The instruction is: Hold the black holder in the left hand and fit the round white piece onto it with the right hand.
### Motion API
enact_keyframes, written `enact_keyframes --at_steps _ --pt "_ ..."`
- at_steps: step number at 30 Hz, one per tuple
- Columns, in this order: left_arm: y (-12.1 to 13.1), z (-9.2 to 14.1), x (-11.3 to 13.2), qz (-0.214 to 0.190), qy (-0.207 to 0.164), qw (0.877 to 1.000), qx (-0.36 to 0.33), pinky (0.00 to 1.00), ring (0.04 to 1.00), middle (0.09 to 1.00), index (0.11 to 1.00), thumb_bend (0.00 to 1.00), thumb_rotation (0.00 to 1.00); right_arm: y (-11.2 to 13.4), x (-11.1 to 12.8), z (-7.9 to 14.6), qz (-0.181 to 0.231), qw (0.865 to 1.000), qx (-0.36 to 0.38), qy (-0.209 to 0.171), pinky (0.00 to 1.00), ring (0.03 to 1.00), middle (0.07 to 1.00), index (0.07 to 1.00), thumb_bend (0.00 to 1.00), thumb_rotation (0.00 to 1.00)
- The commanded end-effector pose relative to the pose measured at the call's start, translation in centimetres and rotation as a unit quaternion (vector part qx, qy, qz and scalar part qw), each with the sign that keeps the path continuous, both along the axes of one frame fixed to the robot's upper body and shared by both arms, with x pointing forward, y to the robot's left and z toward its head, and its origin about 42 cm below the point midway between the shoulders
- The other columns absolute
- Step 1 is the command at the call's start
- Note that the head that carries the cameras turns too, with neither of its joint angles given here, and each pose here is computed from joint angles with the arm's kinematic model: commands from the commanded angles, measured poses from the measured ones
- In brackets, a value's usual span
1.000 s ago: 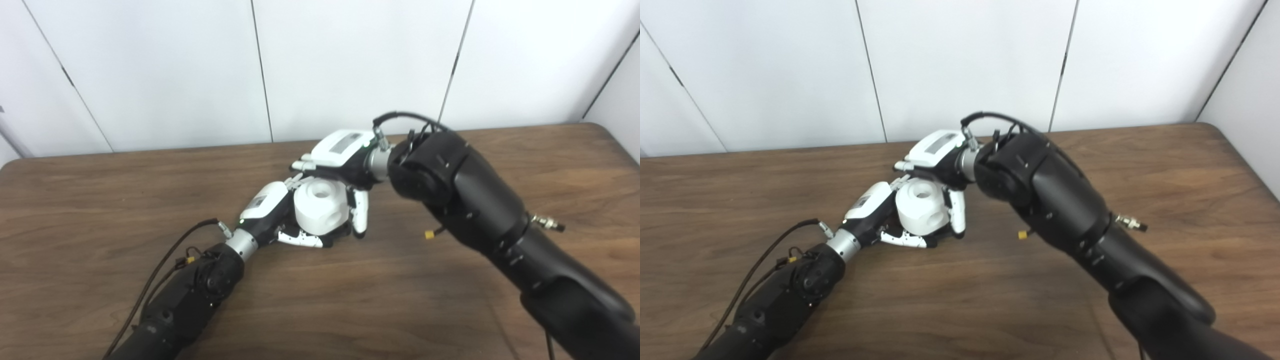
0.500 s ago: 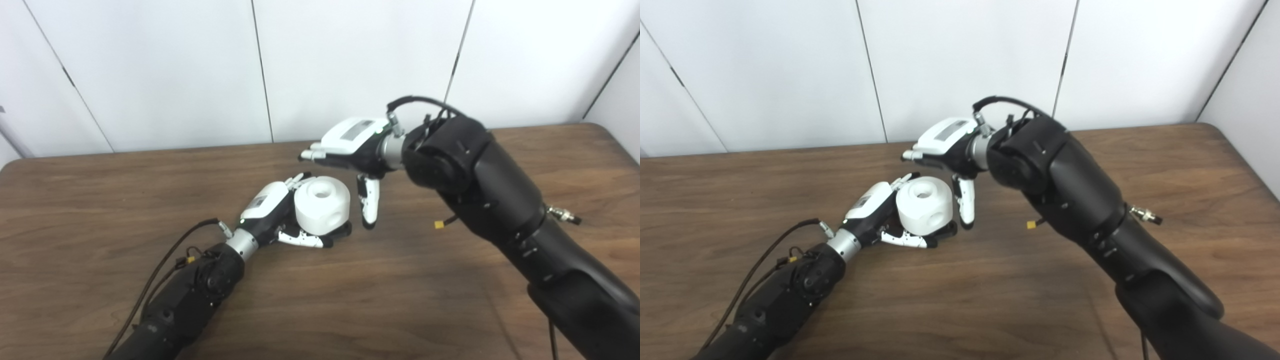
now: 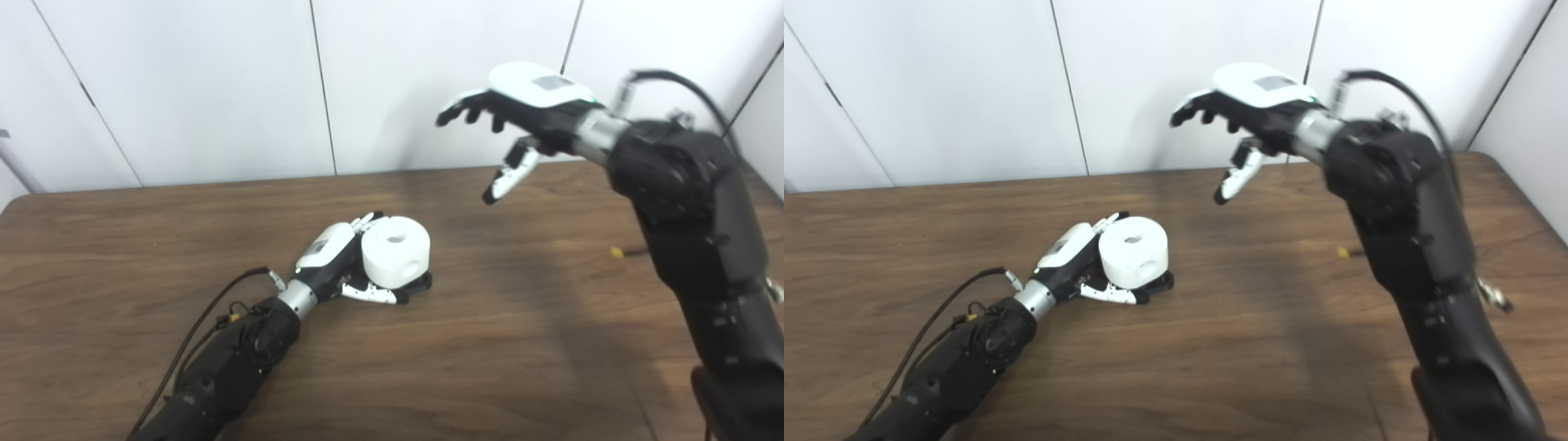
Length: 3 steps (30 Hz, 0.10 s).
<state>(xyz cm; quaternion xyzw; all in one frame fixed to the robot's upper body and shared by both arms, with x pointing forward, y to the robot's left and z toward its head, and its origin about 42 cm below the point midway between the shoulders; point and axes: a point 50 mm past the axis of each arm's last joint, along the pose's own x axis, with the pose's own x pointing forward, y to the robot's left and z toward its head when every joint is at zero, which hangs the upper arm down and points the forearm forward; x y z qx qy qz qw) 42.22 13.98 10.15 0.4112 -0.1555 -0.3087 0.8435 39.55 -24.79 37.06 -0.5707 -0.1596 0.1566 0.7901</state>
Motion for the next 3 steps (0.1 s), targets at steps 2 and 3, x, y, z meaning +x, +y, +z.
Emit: enact_keyframes --at_steps 2,3 --pt "-0.7 -6.8 -4.7 -0.036 0.113 0.991 0.063 1.00 1.000 0.931 0.480 0.52 0.06 -1.3 -0.3 0.7 -0.018 0.995 0.090 -0.031 0.64 0.813 0.867 0.841 0.83 0.09" --pt "-0.7 -6.8 -4.7 -0.036 0.113 0.991 0.064 1.00 1.000 0.929 0.480 0.52 0.06 -1.7 -0.4 0.2 -0.027 0.994 0.105 -0.023 0.64 0.815 0.873 0.848 0.83 0.09"
